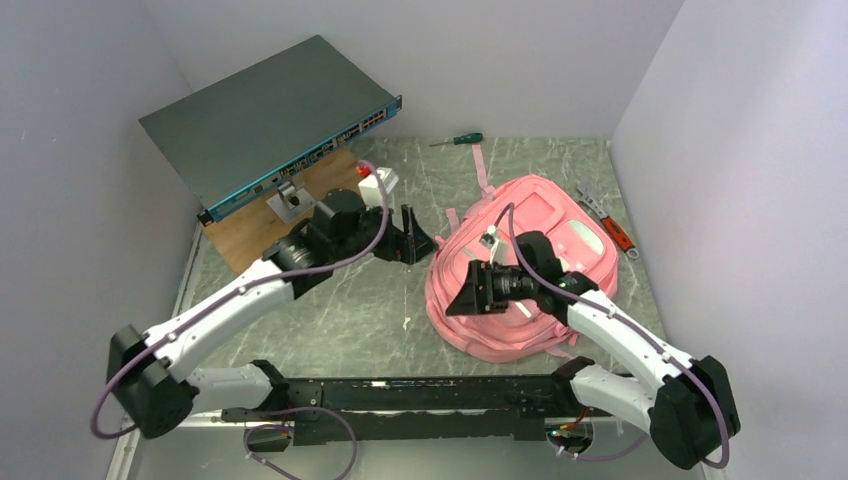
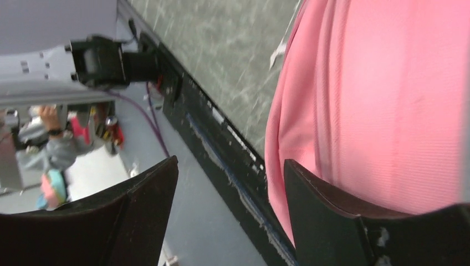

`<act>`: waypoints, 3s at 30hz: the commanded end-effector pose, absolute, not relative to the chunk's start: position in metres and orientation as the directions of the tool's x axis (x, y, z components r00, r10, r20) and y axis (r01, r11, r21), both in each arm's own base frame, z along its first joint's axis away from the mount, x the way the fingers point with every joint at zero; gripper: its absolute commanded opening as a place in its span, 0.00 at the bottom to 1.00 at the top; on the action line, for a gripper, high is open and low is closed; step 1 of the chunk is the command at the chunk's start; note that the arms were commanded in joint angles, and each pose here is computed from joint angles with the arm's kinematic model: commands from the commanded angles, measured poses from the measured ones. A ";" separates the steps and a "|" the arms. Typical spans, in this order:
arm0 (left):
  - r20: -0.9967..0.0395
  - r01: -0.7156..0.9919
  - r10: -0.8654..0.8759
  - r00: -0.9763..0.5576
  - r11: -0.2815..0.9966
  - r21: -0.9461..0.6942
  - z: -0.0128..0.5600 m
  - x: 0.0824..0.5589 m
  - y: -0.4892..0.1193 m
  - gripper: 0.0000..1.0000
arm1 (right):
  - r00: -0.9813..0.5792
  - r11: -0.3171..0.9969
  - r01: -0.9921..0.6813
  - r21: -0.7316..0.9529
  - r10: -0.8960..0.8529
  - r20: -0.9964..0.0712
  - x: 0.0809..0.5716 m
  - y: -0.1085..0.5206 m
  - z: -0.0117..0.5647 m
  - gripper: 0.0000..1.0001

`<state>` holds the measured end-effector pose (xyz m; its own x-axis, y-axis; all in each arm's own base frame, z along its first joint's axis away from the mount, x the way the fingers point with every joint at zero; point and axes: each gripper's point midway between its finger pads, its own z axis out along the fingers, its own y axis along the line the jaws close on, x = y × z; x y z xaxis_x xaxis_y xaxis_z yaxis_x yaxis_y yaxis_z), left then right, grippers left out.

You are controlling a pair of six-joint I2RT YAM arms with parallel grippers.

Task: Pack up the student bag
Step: Place the book in the student bag, then zip the student bag at the center of the board.

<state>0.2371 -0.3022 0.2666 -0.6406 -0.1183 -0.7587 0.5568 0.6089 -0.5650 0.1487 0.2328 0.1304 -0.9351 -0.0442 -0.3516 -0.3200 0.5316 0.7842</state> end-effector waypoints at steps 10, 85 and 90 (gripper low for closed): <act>-0.724 0.473 -0.211 -0.657 0.633 -0.613 0.239 0.246 -0.279 0.81 | -0.685 0.858 -0.398 0.326 -0.042 -0.727 0.309 0.205 0.210 0.76; -0.206 0.119 -0.260 -0.943 0.312 -0.942 0.088 0.231 -0.345 0.00 | -0.729 0.602 -0.654 0.458 -0.341 -0.593 0.283 0.340 0.147 0.00; -0.336 0.217 -0.262 -0.905 0.393 -0.893 0.109 0.248 -0.333 0.00 | -0.717 0.564 -0.674 0.477 -0.342 -0.608 0.266 0.343 0.147 0.00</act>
